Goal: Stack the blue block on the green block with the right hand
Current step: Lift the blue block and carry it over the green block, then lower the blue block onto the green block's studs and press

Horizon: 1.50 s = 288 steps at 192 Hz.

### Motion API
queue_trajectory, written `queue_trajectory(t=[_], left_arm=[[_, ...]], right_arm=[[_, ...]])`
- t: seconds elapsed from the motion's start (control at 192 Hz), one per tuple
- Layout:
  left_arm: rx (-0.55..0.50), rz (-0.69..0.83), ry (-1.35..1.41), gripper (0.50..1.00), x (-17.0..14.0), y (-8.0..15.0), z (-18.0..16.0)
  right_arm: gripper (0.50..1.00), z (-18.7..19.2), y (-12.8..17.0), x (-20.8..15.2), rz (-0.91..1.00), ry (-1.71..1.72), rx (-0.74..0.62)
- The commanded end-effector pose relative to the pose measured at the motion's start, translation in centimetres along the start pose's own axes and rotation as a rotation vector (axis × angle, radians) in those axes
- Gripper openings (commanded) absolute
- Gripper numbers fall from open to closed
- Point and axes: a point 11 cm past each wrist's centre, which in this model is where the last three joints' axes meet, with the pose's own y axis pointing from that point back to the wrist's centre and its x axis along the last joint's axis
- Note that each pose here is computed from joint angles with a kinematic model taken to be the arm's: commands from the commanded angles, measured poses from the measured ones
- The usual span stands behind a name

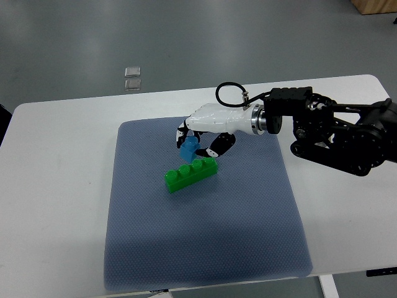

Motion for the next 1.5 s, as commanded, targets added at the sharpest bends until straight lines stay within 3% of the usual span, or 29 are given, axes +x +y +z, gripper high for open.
queue_trajectory(t=[0.0, 1.495], left_arm=[[0.0, 0.0, 0.0, 1.0, 0.0, 0.0, 0.0], [0.0, -0.001, 0.0, 1.0, 0.0, 0.0, 0.0]], right_arm=[[0.5, -0.4, -0.3, -0.8, -0.027, 0.018, 0.018], [0.5, 1.7, -0.6, -2.6, -0.077, 0.027, -0.047]])
